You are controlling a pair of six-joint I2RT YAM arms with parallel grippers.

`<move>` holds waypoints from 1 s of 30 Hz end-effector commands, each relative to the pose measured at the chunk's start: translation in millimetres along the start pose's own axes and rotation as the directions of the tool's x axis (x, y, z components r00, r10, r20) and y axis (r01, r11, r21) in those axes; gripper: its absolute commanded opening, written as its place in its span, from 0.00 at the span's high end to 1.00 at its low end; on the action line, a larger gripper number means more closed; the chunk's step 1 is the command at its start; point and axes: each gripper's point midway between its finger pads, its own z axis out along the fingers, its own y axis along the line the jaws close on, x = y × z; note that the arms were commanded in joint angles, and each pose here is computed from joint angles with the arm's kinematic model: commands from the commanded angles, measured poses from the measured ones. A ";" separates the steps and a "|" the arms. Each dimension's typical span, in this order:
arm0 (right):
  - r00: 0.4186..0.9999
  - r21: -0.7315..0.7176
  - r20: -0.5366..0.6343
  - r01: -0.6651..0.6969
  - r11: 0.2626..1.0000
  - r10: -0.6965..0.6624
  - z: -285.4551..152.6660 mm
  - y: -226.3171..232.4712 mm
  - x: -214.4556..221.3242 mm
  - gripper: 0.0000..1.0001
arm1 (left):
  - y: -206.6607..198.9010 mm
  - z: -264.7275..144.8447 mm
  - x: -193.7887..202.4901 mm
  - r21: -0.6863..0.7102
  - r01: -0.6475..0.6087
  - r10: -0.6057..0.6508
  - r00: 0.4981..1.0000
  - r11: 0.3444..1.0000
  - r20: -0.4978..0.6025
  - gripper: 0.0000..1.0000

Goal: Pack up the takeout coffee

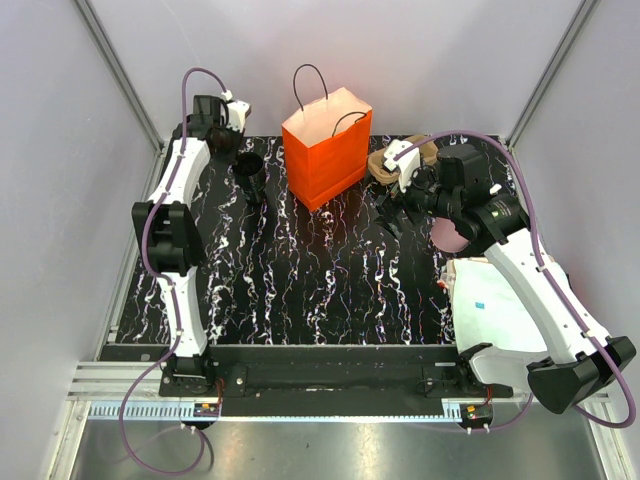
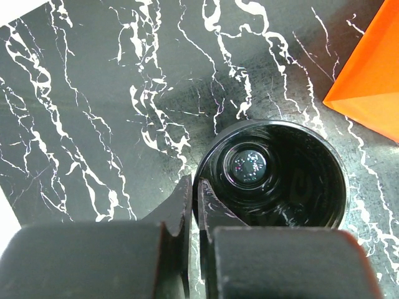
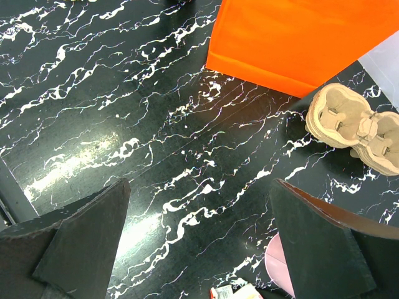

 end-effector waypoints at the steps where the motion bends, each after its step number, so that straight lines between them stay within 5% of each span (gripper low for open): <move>1: 0.998 0.008 0.061 0.014 1.000 -0.014 -7.0 1.0 -16.7 0.01 | 9.0 -34.0 -41.1 -0.039 -0.013 0.018 0.993 0.999 0.116 0.93; 8: 0.998 0.006 0.057 0.015 1.000 -0.016 -7.3 1.7 -14.9 0.01 | 10.3 -36.6 -41.6 -0.044 -0.016 0.021 0.993 0.999 0.117 0.77; 15: 0.998 0.005 0.055 0.012 1.000 -0.012 -7.2 1.8 -13.9 0.01 | 11.2 -36.9 -41.8 -0.052 -0.018 0.024 0.993 0.998 0.114 0.74; 20: 0.998 -0.001 0.057 0.011 1.000 -0.011 -7.1 3.0 -13.7 0.01 | 15.6 -40.6 -46.9 -0.068 -0.012 0.021 0.992 0.998 0.127 0.56; 30: 0.998 -0.005 0.059 0.011 1.000 -0.011 -8.0 4.4 -13.5 0.01 | 15.7 -34.2 -39.4 -0.067 -0.021 0.028 0.994 0.998 0.105 0.59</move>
